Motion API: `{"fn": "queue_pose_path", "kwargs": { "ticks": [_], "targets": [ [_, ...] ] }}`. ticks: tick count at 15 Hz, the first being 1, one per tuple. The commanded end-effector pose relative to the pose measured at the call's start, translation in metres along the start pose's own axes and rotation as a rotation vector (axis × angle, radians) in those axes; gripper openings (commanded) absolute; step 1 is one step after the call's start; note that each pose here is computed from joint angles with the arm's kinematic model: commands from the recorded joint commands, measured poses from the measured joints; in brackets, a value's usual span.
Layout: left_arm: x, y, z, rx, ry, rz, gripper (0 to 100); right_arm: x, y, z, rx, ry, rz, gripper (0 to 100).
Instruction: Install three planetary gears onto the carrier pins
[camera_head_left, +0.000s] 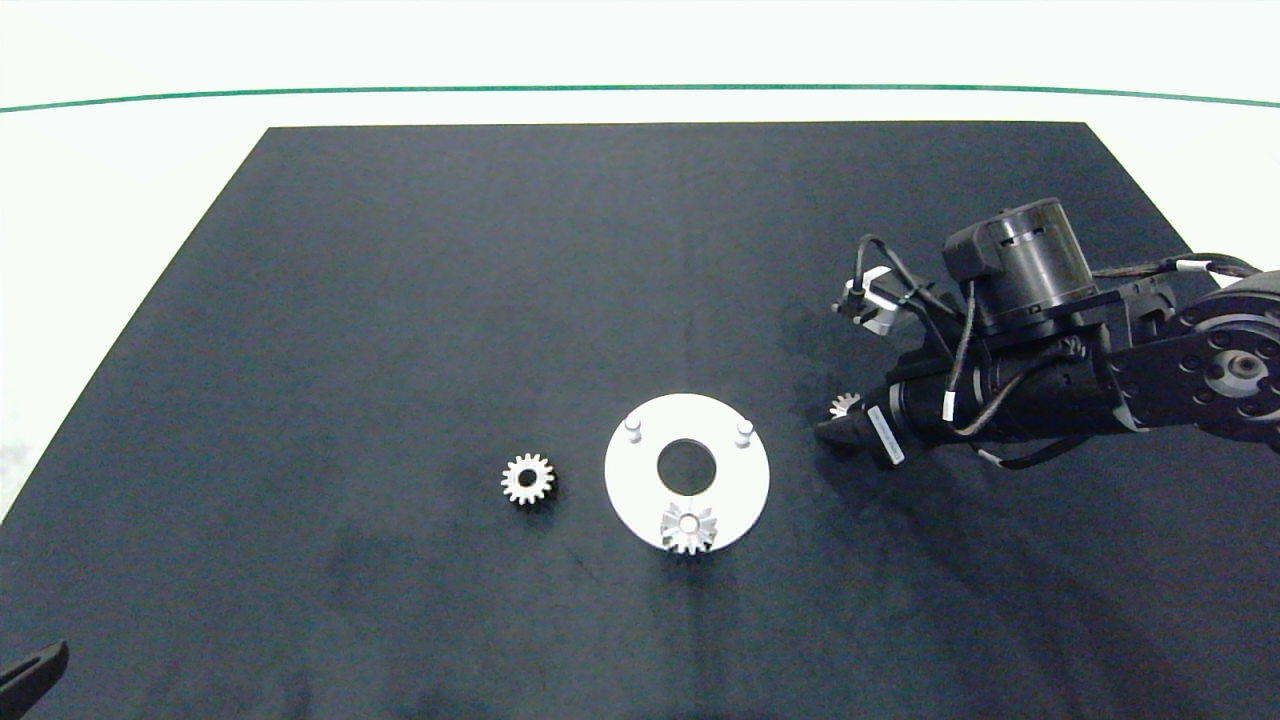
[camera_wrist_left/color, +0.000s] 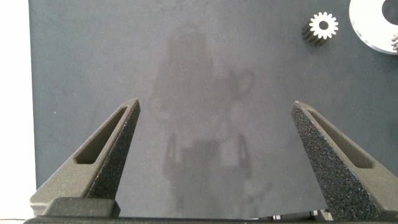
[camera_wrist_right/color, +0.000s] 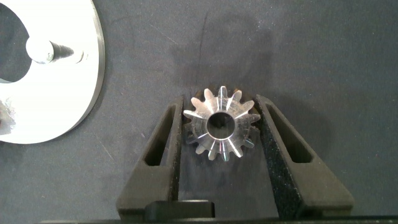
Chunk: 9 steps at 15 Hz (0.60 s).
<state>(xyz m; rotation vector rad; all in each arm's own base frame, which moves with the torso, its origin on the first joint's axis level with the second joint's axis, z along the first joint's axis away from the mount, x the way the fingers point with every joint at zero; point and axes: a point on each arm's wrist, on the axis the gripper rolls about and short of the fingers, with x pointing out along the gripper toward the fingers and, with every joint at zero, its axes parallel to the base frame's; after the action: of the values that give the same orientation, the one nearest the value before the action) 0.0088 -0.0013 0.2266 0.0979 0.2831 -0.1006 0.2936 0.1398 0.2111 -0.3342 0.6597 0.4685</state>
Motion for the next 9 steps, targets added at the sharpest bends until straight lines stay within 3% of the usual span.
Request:
{"fn": "queue_pose_path", "kwargs": {
  "ticks": [1, 9],
  "targets": [
    [-0.0003, 0.0, 0.0, 0.0, 0.001, 0.0, 100, 0.0005, 0.0003, -0.0007, -0.002, 0.004, 0.001, 33],
    [-0.0009, 0.0, -0.0002, 0.0, -0.002, 0.002, 100, -0.0007, -0.0002, -0.0016, -0.001, 0.007, -0.004, 18]
  ]
}}
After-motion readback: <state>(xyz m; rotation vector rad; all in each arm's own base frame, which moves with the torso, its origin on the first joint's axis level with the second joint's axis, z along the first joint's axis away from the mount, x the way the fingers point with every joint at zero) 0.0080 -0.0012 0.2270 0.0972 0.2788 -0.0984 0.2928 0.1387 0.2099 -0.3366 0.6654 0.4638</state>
